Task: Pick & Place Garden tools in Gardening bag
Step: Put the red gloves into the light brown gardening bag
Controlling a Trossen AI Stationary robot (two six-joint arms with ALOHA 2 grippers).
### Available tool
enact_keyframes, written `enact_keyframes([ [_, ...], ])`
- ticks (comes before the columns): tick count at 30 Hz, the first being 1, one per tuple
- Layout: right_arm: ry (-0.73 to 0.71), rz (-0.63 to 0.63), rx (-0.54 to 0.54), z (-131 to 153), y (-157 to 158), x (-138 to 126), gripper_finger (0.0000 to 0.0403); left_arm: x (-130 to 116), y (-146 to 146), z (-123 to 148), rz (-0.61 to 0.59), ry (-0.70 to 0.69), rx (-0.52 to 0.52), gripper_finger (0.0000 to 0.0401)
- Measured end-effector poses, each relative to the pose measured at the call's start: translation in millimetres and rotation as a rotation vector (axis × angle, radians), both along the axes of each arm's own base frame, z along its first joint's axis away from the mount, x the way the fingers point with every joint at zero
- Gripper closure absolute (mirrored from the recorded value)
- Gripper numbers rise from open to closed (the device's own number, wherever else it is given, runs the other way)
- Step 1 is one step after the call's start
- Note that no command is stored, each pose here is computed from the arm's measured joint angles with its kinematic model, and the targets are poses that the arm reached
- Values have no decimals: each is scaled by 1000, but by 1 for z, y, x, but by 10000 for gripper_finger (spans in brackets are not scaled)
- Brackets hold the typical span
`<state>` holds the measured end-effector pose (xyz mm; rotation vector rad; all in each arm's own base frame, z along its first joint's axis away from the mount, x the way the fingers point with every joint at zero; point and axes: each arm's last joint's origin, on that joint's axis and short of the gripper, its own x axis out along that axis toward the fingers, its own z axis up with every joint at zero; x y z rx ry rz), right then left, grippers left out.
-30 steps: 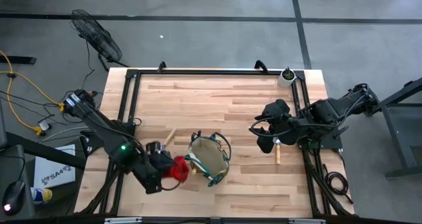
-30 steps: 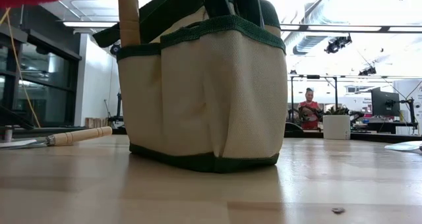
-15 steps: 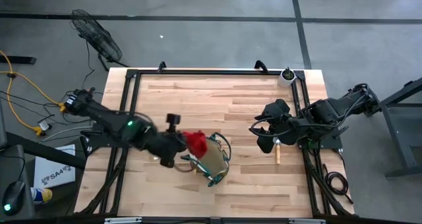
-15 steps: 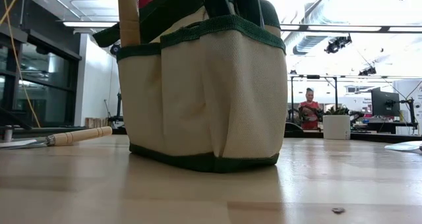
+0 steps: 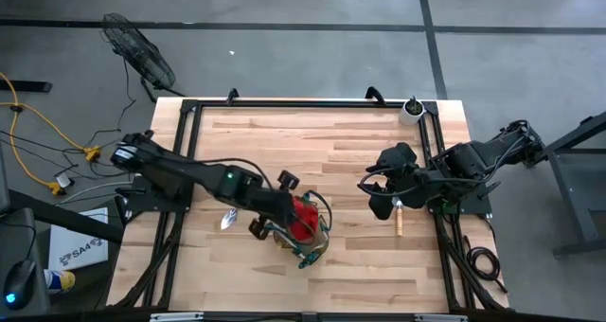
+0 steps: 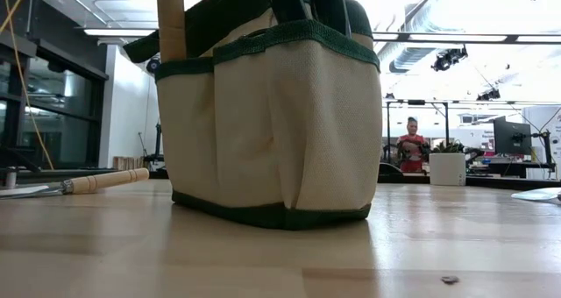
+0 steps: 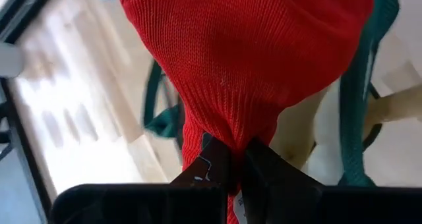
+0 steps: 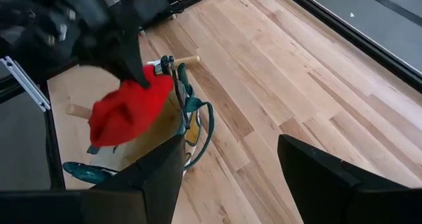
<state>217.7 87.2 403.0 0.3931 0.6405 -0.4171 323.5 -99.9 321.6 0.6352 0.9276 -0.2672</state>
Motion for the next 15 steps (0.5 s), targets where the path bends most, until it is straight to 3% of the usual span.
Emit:
enact_keyframes([
  [10,-2,-15,15,0,0,0,168,14,-5,-24,-28,76,30,396],
  [15,-3,-20,19,0,0,0,168,13,-5,-24,-27,77,31,355],
])
